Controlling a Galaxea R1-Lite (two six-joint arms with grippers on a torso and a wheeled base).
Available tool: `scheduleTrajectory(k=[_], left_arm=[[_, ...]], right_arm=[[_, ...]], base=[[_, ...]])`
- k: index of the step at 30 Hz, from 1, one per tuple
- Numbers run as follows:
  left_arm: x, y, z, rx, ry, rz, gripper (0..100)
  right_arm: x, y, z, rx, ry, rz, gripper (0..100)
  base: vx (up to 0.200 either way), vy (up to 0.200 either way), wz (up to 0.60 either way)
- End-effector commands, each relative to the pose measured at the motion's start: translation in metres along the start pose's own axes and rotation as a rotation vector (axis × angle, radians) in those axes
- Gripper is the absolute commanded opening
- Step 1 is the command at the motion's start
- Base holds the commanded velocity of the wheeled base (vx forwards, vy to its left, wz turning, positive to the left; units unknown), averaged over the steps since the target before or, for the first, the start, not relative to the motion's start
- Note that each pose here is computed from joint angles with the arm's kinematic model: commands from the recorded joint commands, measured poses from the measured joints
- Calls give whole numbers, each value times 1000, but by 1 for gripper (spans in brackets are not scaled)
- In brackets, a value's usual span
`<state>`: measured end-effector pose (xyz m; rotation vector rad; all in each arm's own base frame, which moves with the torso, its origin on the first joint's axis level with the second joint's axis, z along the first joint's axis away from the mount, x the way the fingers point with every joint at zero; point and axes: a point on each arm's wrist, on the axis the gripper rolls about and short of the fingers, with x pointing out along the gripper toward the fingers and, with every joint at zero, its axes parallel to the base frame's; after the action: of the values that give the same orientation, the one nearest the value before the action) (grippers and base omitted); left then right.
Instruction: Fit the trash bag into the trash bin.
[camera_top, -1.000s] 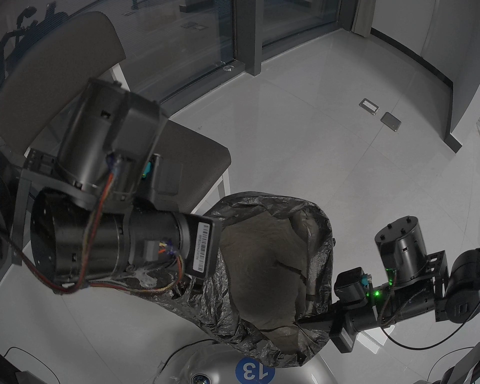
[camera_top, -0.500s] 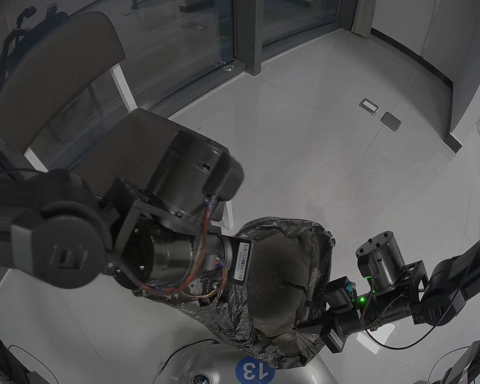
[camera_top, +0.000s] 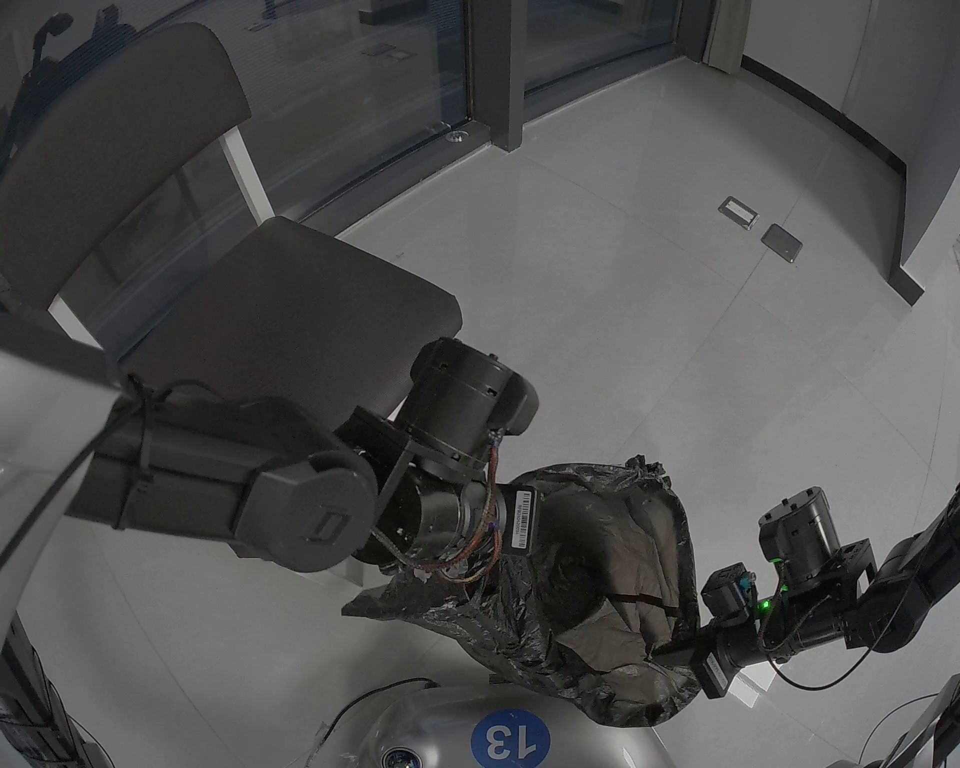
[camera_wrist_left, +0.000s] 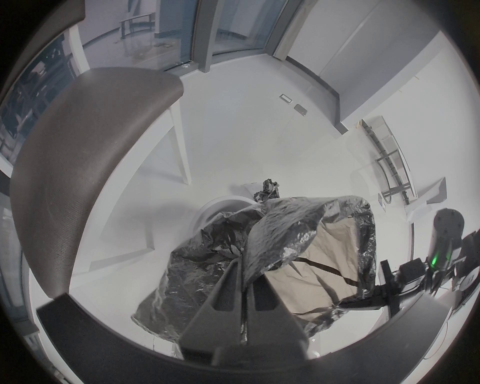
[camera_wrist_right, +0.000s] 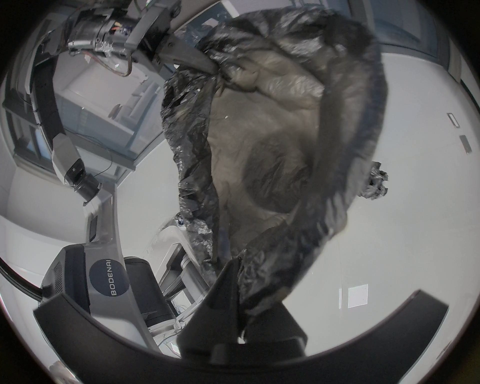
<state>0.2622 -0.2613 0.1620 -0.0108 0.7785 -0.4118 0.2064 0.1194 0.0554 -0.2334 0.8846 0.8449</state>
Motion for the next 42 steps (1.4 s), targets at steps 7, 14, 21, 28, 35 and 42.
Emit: scheduleTrajectory(k=[7,14,21,28,35,42], left_arm=[[17,23,7,-116,-17,27,0],[22,36,16,-154,-70,39,0],[38,31,12,-145,-77,26,0],[58,28,10,-141,-77,25,0],[86,20,11,-132,-78,23,0],[104,18,5,-123,-51,36,0]], right_arm=[[-19,-16,-13,59,-60,-81,0],[-26,-22,-11,24,-79,-134,0],[-27,-26,-7,-27,-124,-170,0],[-22,-18,5,-76,-146,-142,0],[-9,-1,21,-145,-162,-86,0],[2,10,28,-183,-155,-47,0]], base=[[0,0,0],[0,0,0],[0,0,0],[0,0,0],[0,0,0],[0,0,0]])
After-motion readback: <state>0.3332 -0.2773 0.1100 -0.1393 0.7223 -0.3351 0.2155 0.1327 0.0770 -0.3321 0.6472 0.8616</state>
